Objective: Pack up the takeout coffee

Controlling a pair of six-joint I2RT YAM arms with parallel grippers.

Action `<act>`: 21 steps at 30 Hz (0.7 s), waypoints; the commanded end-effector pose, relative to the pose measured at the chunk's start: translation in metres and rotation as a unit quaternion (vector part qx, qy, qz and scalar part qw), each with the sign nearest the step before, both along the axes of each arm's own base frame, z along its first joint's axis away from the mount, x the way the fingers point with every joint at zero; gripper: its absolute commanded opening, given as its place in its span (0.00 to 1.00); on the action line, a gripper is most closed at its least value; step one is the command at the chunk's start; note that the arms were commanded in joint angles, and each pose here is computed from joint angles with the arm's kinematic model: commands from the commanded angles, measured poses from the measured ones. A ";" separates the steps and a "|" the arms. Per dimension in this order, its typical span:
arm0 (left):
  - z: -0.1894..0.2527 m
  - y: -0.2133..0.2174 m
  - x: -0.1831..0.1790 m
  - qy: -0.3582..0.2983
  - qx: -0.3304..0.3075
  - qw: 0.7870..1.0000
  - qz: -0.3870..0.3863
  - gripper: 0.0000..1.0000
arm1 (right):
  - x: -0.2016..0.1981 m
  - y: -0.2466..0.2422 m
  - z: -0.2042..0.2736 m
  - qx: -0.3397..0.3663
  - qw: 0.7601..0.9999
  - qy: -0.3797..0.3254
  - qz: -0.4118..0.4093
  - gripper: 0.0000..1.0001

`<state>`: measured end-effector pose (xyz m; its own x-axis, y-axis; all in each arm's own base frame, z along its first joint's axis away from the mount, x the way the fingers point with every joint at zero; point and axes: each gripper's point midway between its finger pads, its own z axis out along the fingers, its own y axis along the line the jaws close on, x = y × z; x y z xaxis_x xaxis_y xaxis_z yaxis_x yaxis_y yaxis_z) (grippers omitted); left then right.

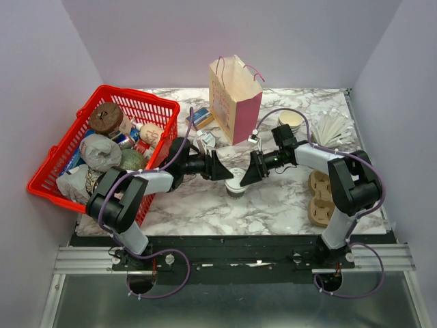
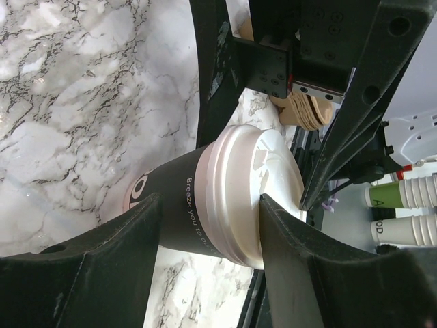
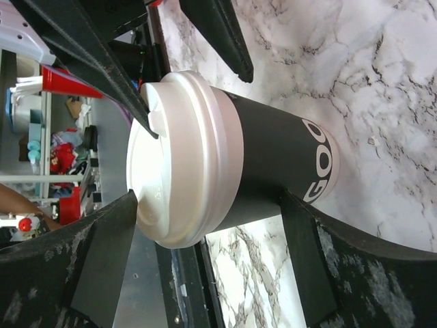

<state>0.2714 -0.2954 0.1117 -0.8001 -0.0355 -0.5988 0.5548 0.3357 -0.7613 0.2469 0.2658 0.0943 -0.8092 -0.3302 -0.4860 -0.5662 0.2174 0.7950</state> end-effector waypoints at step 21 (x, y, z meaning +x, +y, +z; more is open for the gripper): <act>-0.013 0.011 0.018 0.005 0.024 1.000 -0.002 0.66 | -0.020 0.020 -0.007 -0.032 0.992 -0.114 0.050 0.94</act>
